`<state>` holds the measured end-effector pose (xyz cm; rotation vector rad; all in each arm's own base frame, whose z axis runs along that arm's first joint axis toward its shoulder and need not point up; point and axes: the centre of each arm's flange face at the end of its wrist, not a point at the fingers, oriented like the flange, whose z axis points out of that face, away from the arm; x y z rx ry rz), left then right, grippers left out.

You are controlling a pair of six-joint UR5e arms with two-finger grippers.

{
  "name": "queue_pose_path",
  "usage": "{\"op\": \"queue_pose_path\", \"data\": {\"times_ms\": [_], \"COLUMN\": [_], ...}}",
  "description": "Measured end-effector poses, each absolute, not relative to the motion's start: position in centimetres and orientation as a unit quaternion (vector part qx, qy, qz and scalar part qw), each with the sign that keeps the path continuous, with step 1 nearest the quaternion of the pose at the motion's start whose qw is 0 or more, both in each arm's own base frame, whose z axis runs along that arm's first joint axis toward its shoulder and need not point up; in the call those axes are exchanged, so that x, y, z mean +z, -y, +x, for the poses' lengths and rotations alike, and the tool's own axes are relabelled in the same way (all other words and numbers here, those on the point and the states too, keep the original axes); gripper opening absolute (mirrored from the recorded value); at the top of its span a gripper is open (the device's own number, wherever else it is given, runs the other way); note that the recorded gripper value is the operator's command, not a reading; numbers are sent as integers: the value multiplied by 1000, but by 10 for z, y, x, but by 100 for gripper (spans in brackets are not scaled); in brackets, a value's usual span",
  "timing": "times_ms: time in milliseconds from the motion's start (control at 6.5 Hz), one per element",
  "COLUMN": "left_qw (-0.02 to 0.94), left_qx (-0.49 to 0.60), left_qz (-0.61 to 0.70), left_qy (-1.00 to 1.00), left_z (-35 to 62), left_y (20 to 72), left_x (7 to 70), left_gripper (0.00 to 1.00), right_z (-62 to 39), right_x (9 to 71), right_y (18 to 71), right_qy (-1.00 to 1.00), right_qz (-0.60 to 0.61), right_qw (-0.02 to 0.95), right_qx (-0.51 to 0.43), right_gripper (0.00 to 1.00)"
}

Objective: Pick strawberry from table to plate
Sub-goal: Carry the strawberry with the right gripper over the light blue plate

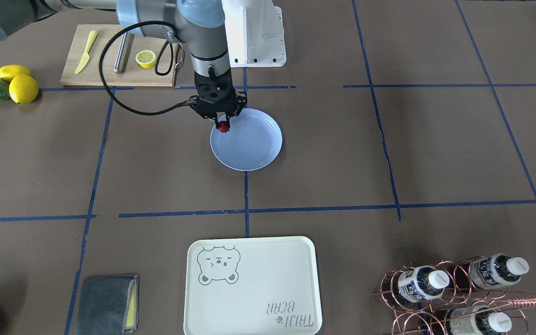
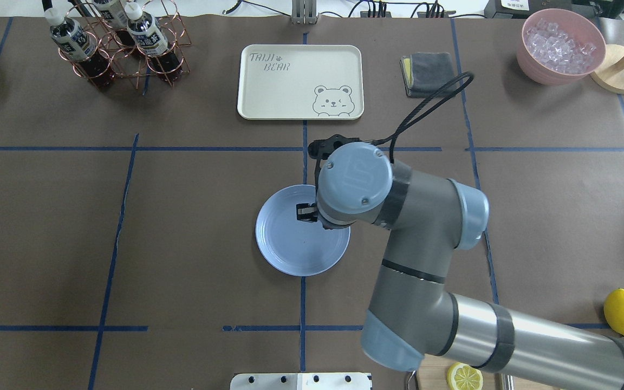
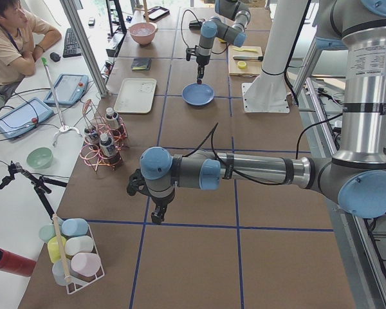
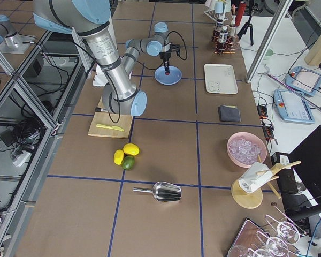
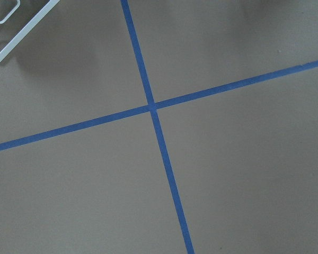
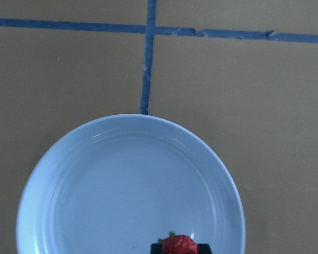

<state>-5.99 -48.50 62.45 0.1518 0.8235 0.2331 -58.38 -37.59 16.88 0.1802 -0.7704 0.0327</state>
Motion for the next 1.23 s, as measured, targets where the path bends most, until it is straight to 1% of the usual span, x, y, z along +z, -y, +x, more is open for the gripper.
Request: {"op": "queue_pose_path", "data": {"times_ms": [308,615,769,923,1077,1231], "left_qw": [906,906,906,906,906,906], "left_qx": [113,113,113,113,114,114], "left_qz": [74,74,74,75,75,75], "left_qy": [-401,-401,-401,-401,-401,-401], "left_z": [-60,-60,-60,-59,-59,-59], "left_y": [485,485,485,485,486,486], "left_x": [624,624,624,624,624,623], "left_gripper": [100,100,100,100,100,100], "right_z": [-627,-633,-634,-634,-634,-634], "right_x": [160,168,174,176,176,176], "right_y": [369,372,375,376,376,377], "right_qy": [360,343,335,332,332,332], "right_qz": [82,103,115,119,120,120], "right_qw": [929,933,934,935,935,935], "right_qx": [25,33,38,41,41,41], "right_gripper": [0,0,21,50,56,60]}}
